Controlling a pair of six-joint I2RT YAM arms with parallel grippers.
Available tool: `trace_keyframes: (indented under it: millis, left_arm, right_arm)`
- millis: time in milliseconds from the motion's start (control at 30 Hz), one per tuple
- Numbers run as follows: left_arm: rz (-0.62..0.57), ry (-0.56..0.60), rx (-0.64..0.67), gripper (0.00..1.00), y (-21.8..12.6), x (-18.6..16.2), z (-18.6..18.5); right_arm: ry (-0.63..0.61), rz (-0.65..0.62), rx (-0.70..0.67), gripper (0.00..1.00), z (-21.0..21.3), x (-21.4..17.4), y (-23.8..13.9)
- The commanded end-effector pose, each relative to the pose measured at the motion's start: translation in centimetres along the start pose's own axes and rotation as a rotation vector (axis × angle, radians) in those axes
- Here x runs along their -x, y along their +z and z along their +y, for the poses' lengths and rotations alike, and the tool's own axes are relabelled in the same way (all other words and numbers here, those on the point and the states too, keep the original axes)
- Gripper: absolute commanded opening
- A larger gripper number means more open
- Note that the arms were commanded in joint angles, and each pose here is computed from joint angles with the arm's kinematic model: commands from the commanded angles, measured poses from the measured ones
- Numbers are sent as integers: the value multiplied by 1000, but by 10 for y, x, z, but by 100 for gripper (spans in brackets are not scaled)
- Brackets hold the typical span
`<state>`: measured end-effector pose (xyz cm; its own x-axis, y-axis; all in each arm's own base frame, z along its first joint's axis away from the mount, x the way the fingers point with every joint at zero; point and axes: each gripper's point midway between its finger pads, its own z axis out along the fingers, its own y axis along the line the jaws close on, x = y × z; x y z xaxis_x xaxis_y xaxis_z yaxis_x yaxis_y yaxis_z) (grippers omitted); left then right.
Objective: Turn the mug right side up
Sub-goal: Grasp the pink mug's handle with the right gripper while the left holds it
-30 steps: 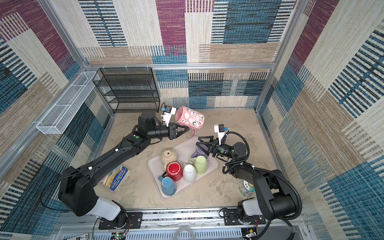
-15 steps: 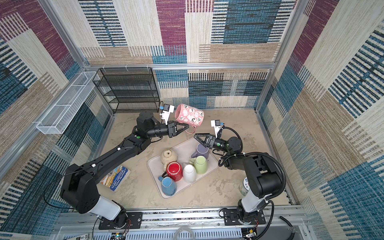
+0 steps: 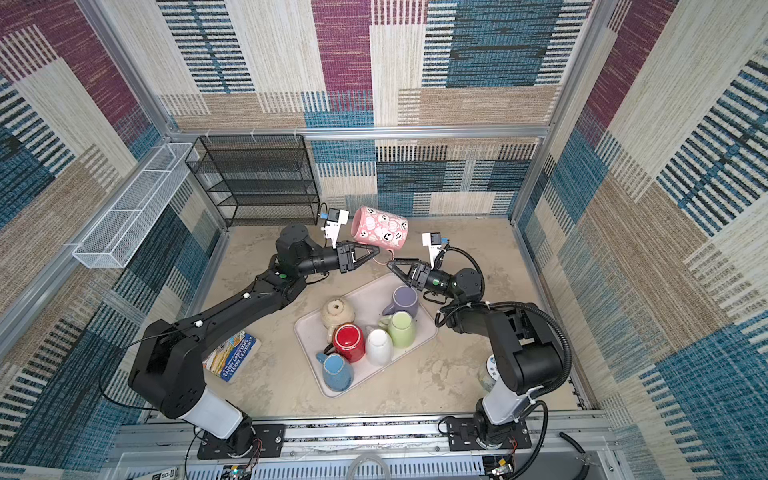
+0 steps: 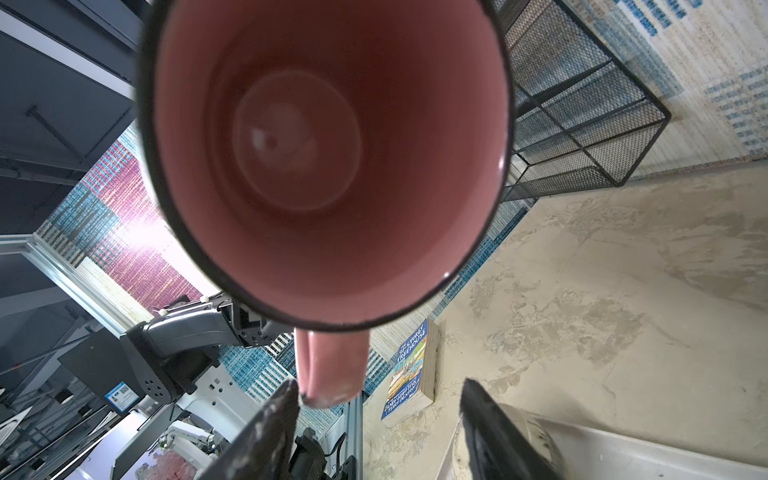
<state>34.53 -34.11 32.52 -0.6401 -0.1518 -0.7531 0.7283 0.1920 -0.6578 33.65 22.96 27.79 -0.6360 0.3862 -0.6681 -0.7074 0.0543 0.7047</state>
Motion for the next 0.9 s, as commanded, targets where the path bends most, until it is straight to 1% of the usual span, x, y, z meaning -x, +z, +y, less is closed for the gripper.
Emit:
trace_keyframes:
  millis: [0,300,600,700,867]
  left_arm:
    - [-74,95,-102,0,-1,20,-25]
    - [-69,75,-117,0,2,14,-18]
    - [-65,60,-116,0,4,7,-10]
    - [-64,44,-118,0,4,2,-6]
    - [-64,23,-115,0,6,-4,2]
  right_arm:
    - [-308,-96,213,62,67,21,-5]
    - [-306,-104,263,57,76,31,2]
    - [-293,-123,277,54,77,38,7]
    - [-295,-129,282,50,79,39,8]
    - [-288,-133,292,40,82,43,9]
